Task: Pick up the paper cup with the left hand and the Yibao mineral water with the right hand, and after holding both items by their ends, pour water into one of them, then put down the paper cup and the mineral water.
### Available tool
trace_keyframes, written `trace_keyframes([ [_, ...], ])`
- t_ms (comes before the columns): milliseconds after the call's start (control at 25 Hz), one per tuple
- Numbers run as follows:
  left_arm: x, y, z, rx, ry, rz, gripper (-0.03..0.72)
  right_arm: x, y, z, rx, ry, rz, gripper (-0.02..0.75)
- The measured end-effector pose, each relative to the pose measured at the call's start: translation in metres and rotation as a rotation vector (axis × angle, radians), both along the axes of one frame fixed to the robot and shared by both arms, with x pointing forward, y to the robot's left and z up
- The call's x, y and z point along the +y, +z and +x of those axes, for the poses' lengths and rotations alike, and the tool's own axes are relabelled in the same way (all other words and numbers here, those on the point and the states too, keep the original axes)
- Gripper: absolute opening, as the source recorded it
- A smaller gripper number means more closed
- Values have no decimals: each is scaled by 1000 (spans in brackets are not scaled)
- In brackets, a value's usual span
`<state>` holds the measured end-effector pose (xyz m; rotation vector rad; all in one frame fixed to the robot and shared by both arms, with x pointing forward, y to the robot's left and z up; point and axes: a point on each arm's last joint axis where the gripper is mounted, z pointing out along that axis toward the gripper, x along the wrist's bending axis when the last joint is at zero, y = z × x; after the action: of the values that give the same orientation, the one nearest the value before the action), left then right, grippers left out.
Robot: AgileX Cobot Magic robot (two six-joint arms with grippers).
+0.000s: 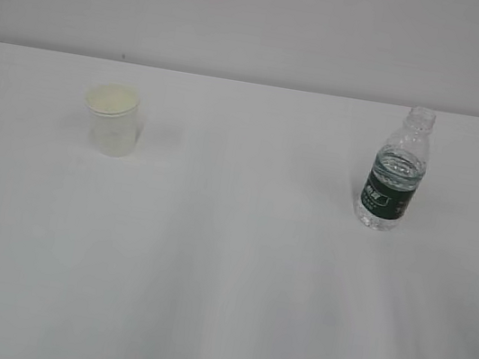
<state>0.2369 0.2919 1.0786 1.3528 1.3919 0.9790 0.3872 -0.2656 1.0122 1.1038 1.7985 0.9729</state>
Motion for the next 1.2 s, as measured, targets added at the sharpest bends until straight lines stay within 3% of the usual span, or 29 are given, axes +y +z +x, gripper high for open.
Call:
trace_keyframes([
  [720,0,0,0,-2,0,0,582,10,-28,38,33,-17,37,588],
  [1200,0,0,0,-2,-1,-2,582,11,-30,41,35,-27,86,588],
])
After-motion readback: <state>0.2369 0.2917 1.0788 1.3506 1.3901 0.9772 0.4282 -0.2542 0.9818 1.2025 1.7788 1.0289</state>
